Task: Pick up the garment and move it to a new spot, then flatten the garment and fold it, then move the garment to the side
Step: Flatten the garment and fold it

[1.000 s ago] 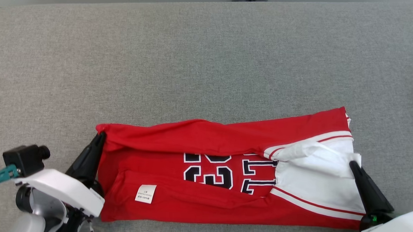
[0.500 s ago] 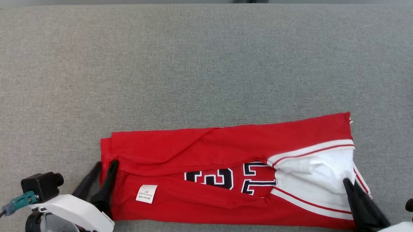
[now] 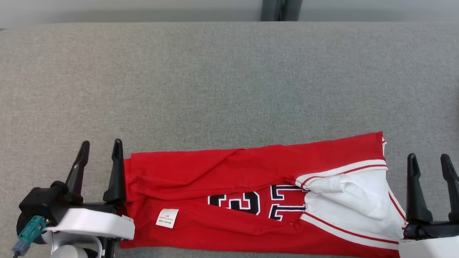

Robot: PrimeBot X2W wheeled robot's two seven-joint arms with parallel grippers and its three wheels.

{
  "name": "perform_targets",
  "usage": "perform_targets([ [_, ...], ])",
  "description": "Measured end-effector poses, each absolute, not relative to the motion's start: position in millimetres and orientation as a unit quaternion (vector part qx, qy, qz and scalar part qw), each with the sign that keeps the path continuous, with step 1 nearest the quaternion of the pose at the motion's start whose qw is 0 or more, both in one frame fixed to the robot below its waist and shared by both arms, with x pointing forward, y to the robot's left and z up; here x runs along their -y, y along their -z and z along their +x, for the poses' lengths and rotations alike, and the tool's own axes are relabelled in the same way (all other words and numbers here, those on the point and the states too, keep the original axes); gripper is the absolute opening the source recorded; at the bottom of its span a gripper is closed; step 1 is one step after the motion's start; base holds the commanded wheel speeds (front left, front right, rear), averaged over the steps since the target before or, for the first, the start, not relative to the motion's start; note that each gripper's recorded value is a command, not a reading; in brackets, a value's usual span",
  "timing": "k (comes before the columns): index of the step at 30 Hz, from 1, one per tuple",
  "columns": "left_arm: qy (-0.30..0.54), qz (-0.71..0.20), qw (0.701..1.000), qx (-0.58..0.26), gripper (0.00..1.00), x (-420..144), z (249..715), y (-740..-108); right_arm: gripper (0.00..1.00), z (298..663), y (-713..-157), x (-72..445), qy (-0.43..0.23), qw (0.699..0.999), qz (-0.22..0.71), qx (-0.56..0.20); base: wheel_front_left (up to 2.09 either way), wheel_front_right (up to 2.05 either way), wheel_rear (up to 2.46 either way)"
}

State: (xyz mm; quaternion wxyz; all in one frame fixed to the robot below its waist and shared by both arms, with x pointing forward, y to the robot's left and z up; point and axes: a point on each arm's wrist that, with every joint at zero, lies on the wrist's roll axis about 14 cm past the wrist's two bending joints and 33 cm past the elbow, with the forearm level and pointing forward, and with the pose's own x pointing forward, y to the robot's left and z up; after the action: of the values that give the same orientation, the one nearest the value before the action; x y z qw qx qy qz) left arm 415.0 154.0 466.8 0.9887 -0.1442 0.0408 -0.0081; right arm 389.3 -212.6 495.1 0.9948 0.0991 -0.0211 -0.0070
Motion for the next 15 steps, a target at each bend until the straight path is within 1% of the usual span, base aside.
perform_targets([
  [2,0.003,-0.138,0.99,-0.022,1.0,-156.7,416.1,-476.7,1.0,388.9,-500.0,208.8,0.002,0.996,0.084,0.03,0.0,0.0,0.0],
  [7,0.0,-0.085,0.996,0.008,1.0,-162.5,410.5,-492.2,1.0,384.1,-501.5,199.6,-0.01,0.998,0.062,0.03,0.0,0.0,0.0],
  [15,0.003,-0.06,0.998,-0.018,1.0,-160.9,390.9,-474.3,1.0,376.3,-493.7,191.2,-0.017,0.998,0.058,0.015,0.0,0.0,0.0],
])
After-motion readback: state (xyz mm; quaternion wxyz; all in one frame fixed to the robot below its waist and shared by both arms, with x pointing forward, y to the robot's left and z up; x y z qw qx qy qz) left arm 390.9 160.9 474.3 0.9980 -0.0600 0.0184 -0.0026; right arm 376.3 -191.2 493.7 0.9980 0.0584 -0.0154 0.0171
